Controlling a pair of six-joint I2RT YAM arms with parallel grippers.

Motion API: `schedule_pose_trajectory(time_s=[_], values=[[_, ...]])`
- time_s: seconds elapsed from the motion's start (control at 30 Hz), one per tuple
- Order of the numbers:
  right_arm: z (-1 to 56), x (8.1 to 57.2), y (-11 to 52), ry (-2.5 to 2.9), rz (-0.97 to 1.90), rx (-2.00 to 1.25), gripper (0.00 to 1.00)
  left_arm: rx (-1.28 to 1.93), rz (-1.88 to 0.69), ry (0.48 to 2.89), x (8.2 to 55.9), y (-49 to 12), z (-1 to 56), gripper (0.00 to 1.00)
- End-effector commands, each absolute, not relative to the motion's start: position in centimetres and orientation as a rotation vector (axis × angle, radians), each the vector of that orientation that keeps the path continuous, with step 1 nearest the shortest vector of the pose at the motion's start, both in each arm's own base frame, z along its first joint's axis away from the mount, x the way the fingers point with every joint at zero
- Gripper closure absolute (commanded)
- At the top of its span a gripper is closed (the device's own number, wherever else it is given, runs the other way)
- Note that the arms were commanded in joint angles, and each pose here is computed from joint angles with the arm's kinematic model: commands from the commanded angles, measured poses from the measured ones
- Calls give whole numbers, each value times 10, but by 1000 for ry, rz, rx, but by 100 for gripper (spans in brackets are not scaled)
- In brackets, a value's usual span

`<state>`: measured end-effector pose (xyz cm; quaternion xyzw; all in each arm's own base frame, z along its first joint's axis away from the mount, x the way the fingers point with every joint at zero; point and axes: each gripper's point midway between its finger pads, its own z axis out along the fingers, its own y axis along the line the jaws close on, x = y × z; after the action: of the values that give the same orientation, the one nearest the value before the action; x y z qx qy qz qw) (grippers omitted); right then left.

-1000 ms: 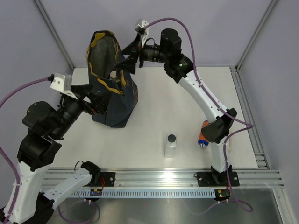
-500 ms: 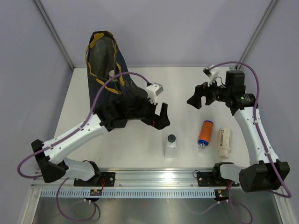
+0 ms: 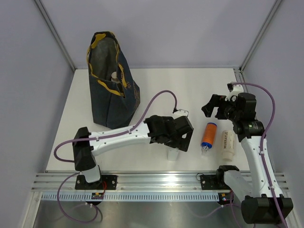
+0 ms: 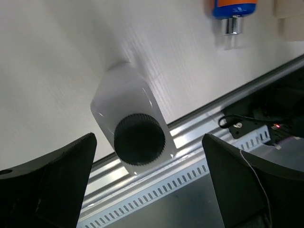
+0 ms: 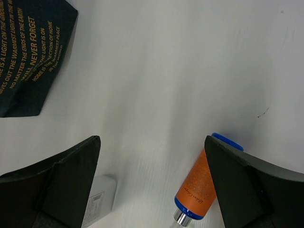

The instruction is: Place the personal care products into the canvas bag

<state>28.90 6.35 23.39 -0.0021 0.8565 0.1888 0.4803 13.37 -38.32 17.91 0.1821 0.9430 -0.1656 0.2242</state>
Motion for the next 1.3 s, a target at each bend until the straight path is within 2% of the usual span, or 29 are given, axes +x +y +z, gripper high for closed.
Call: schedule_pose_trajectory(time_s=[0.0, 0.07, 0.23, 0.3, 0.37, 0.4, 0.43, 0.5, 0.53, 0.6, 0.63, 0.67, 0.8, 1.0, 1.23, 1.27], values=[[257, 289, 56, 1985, 440, 57, 1, 381, -352, 2558, 156, -383, 182, 1], [263, 284, 55, 1962, 435, 52, 0, 391, -262, 2560, 162, -379, 171, 1], [268, 277, 54, 1932, 430, 57, 1, 423, -227, 2560, 167, -388, 155, 2], [269, 276, 54, 1927, 431, 54, 1, 433, -205, 2558, 169, -391, 148, 7], [269, 276, 54, 1925, 432, 53, 0, 432, -185, 2547, 172, -389, 144, 20], [270, 276, 54, 1925, 436, 52, 1, 423, -180, 2539, 174, -387, 145, 40], [270, 276, 55, 1926, 437, 54, 1, 419, -182, 2535, 174, -386, 146, 49], [270, 278, 54, 1923, 437, 56, 0, 427, -182, 2524, 174, -384, 147, 58], [270, 278, 54, 1924, 440, 61, 1, 434, -177, 2522, 175, -383, 147, 71], [269, 280, 55, 1930, 447, 62, 1, 451, -169, 2495, 178, -380, 153, 84], [269, 280, 54, 1931, 447, 61, 1, 461, -184, 2479, 179, -382, 158, 94], [269, 281, 55, 1934, 448, 57, 1, 483, -202, 2448, 182, -383, 165, 98], [271, 278, 63, 1939, 482, -17, 0, 584, -370, 2320, 186, -386, 213, 100], [276, 270, 86, 1914, 576, -236, 1, 492, -733, 2140, 218, -353, 305, 100], [272, 284, 87, 1943, 586, -251, 1, 364, -912, 1917, 274, -303, 405, 100], [273, 286, 87, 1946, 590, -249, 0, 339, -932, 1855, 279, -294, 433, 100]])
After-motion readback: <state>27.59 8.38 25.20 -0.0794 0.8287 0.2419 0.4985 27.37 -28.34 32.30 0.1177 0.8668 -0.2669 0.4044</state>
